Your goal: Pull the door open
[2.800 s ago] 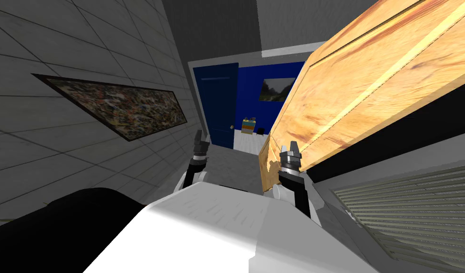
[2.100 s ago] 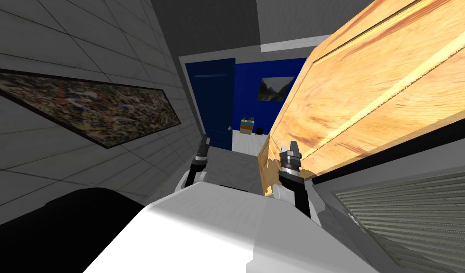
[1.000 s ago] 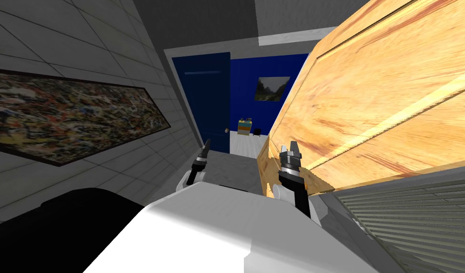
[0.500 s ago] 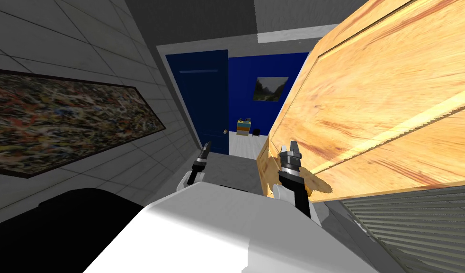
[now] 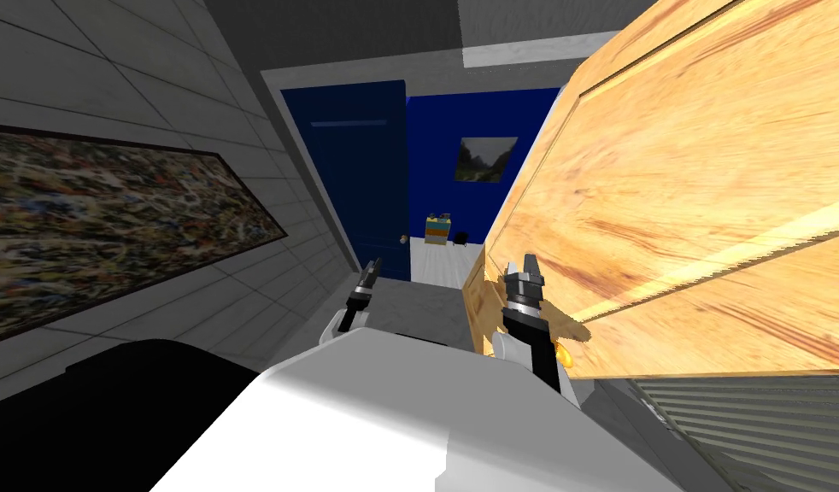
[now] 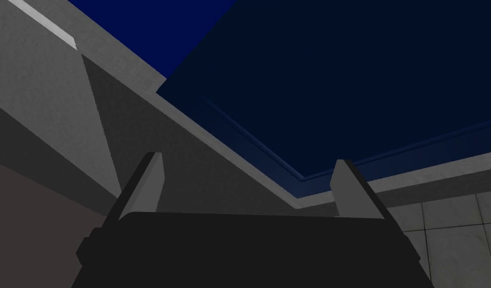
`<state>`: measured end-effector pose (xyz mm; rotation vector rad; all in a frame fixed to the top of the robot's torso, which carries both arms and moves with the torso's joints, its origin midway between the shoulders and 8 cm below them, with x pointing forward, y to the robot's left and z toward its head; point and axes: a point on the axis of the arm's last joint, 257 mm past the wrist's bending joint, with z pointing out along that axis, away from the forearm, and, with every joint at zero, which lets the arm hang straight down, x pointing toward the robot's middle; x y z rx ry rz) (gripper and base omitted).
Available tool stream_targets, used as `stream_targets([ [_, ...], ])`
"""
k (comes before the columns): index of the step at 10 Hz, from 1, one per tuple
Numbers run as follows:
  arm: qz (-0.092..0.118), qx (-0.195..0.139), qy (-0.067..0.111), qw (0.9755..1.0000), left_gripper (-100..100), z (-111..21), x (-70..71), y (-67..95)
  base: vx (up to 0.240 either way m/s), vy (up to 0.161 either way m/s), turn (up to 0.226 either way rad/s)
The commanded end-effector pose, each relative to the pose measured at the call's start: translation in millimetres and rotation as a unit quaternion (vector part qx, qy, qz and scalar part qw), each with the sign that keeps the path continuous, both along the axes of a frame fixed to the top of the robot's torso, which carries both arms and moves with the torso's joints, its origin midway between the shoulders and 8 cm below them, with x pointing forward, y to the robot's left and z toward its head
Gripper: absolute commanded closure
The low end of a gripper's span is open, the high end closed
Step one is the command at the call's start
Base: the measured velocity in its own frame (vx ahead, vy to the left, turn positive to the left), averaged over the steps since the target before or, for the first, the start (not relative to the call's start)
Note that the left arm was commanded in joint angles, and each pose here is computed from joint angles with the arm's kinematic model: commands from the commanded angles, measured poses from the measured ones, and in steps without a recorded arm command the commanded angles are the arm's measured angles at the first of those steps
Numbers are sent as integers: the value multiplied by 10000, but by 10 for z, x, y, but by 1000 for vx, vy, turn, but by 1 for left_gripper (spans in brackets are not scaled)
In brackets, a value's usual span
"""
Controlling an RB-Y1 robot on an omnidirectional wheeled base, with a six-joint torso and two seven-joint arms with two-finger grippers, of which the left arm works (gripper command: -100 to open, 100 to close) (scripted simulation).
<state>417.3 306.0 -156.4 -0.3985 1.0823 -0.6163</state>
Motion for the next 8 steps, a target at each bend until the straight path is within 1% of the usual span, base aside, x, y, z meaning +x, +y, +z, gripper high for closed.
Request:
stream_targets([
  [1, 117, 182, 102, 9997, -100, -108, 16, 55, 95, 31, -26],
  [4, 312, 498, 281, 9979, -100, -299, 44, 145, 98, 11, -49],
  [6, 437, 701, 401, 9958, -100, -426, 58, 204, 89, 13, -45],
  [8, 556, 901, 523, 9930, -100, -553, 69, 261, 111, 30, -48],
])
